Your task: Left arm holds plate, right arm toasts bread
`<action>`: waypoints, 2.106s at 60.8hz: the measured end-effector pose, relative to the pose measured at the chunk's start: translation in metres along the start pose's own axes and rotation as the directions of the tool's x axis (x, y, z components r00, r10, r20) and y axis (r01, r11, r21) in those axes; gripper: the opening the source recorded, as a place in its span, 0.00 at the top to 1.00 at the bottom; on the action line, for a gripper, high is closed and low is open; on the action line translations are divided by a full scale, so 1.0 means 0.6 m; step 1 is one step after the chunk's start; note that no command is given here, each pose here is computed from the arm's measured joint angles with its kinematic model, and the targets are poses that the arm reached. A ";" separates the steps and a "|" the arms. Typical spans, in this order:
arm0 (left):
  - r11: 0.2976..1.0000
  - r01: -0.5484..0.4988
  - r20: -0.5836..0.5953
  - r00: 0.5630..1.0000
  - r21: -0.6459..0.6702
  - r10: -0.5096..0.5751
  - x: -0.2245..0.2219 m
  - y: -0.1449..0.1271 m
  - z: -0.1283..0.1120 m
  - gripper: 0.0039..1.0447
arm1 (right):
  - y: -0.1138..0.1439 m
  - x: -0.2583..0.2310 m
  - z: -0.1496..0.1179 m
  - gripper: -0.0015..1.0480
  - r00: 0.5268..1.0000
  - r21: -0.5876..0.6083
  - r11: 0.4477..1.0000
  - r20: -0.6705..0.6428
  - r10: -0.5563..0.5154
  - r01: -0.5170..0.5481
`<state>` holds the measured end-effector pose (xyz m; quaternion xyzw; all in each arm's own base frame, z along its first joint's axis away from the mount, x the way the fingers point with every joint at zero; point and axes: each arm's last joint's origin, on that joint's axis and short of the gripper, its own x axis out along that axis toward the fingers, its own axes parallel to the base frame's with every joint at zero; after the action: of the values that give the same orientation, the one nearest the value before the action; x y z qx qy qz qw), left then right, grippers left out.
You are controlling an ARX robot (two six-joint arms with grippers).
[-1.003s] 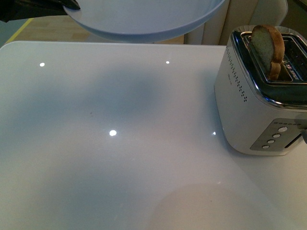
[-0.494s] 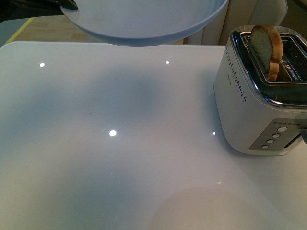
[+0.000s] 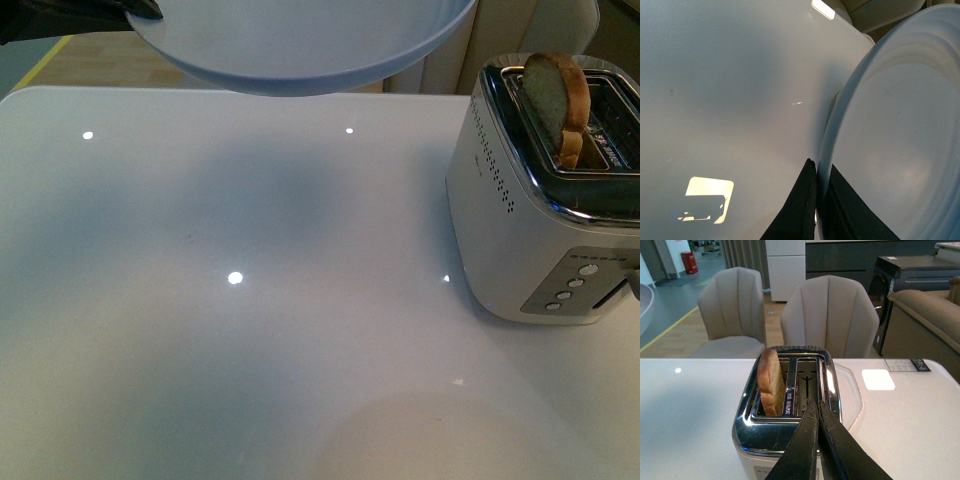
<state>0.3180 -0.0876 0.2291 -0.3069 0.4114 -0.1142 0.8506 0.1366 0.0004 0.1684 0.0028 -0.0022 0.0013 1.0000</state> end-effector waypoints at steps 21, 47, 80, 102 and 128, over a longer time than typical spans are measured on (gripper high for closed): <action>1.000 0.001 -0.001 1.000 0.001 -0.001 0.000 -0.001 -0.001 0.98 | 0.000 -0.020 0.006 0.98 1.000 0.000 1.000 0.010 0.000 0.000; 1.000 0.004 -0.004 1.000 0.005 -0.004 0.001 -0.003 -0.002 0.98 | 0.000 -0.039 0.007 0.98 1.000 0.000 1.000 0.014 0.000 0.000; 1.000 0.005 -0.005 1.000 0.008 -0.005 0.001 -0.005 -0.004 0.98 | 0.000 -0.066 0.002 0.98 1.000 0.000 1.000 0.007 -0.001 0.001; 1.000 0.007 -0.005 1.000 0.010 -0.007 0.001 -0.007 -0.005 0.98 | 0.000 -0.066 0.002 0.65 1.000 -0.001 1.000 0.008 -0.001 0.001; 1.000 0.016 -0.005 1.000 0.011 -0.016 0.001 -0.007 -0.004 0.98 | 0.000 -0.066 0.002 0.09 1.000 -0.001 1.000 0.008 -0.001 0.001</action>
<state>0.3168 -0.0924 0.2303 -0.3051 0.4102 -0.1240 0.8505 0.0970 0.0002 0.1692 0.0022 -0.0064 0.0010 1.0000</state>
